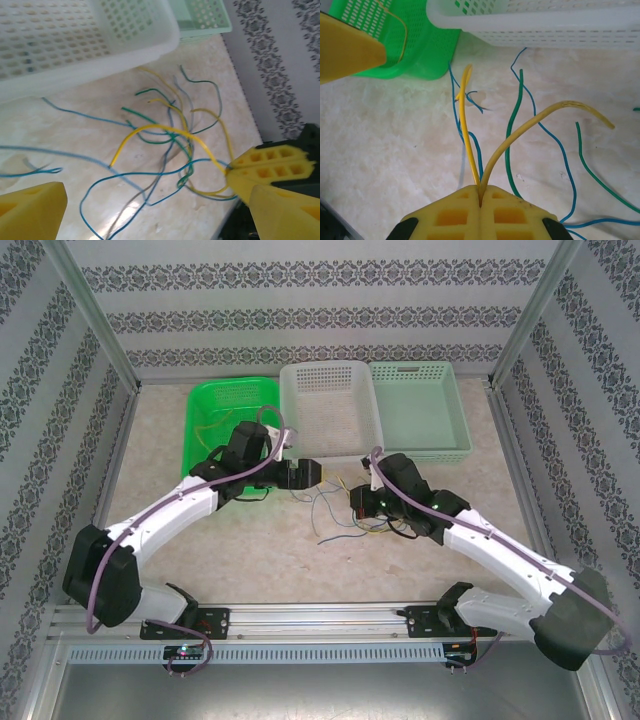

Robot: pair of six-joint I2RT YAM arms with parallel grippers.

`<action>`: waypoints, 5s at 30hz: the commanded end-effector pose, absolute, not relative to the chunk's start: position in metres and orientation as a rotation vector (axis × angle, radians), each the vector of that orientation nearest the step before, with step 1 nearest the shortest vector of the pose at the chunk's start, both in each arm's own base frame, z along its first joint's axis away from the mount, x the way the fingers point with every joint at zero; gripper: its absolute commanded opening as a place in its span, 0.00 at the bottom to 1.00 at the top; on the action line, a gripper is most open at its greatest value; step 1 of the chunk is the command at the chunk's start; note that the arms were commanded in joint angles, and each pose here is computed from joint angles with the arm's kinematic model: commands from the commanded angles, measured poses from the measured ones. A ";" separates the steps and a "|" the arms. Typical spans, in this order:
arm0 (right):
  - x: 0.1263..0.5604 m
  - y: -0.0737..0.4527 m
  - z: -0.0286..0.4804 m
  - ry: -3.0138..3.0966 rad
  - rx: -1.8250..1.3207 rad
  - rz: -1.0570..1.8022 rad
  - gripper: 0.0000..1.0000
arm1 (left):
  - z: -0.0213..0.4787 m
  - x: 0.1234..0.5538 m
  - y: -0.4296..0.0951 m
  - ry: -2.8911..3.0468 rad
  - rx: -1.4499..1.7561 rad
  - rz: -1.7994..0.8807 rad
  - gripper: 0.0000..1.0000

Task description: Untangle the cables

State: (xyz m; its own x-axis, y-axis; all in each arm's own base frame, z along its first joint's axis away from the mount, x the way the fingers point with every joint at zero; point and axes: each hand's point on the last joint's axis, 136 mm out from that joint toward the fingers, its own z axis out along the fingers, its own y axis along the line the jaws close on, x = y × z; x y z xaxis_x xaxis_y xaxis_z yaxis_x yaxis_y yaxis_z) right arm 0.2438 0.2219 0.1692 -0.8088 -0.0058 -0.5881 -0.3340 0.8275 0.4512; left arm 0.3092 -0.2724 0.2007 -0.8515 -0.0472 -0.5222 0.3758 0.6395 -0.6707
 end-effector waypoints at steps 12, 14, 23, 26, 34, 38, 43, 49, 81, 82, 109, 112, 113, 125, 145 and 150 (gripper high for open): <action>0.256 0.209 0.175 2.329 -0.236 0.628 0.00 | 0.215 0.304 -0.325 2.377 0.042 -1.520 0.90; 0.259 0.206 0.175 2.320 -0.226 0.592 0.00 | 0.214 0.301 -0.325 2.396 0.001 -1.540 0.91; 0.261 0.214 0.173 2.303 -0.260 0.584 0.00 | 0.221 0.307 -0.337 2.362 -0.115 -1.648 0.92; 0.262 0.217 0.174 2.295 -0.266 0.584 0.00 | 0.221 0.309 -0.347 2.353 -0.134 -1.700 0.92; 0.260 0.223 0.176 2.279 -0.287 0.604 0.00 | 0.208 0.323 -0.355 2.347 -0.220 -1.706 0.88; 0.255 0.228 0.177 2.275 -0.330 0.621 0.00 | 0.202 0.331 -0.356 2.339 -0.251 -1.686 0.85; 0.248 0.228 0.176 2.266 -0.345 0.649 0.00 | 0.200 0.337 -0.359 2.340 -0.244 -1.677 0.72; 0.243 0.219 0.170 2.279 -0.315 0.632 0.00 | 0.195 0.337 -0.357 2.358 -0.213 -1.620 0.25; 0.249 0.215 0.140 2.383 -0.122 0.766 0.69 | 0.230 0.319 -0.337 2.360 0.067 -1.405 0.00; 0.246 0.217 0.137 2.393 -0.151 0.765 0.68 | 0.233 0.319 -0.336 2.355 0.067 -1.403 0.00; 0.242 0.176 0.038 2.667 0.072 0.514 0.03 | 0.313 0.326 -0.289 2.149 0.009 -1.413 0.00; 0.244 0.177 0.041 2.657 0.060 0.514 0.10 | 0.324 0.325 -0.280 2.136 0.018 -1.385 0.00; 0.245 0.176 0.042 2.653 0.058 0.503 0.11 | 0.327 0.324 -0.278 2.133 0.018 -1.380 0.00; 0.236 0.147 0.014 2.747 0.130 0.316 0.17 | 0.420 0.314 -0.230 1.963 0.089 -1.246 0.00; 0.237 0.143 0.007 2.772 0.154 0.310 0.20 | 0.527 0.311 -0.136 1.776 0.083 -0.884 0.00; 0.239 0.145 0.011 2.770 0.145 0.316 0.21 | 0.482 0.349 -0.110 1.914 0.024 -0.791 0.00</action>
State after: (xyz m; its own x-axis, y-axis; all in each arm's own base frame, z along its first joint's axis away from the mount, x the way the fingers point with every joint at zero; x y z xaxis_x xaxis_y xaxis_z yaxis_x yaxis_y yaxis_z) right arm 0.2420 0.1511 0.0165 -0.9245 0.1369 -0.3558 0.0417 0.9640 0.2626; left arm 0.3251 -0.1254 0.5235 -0.4016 -0.3768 -0.8347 0.4364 0.7226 -0.5361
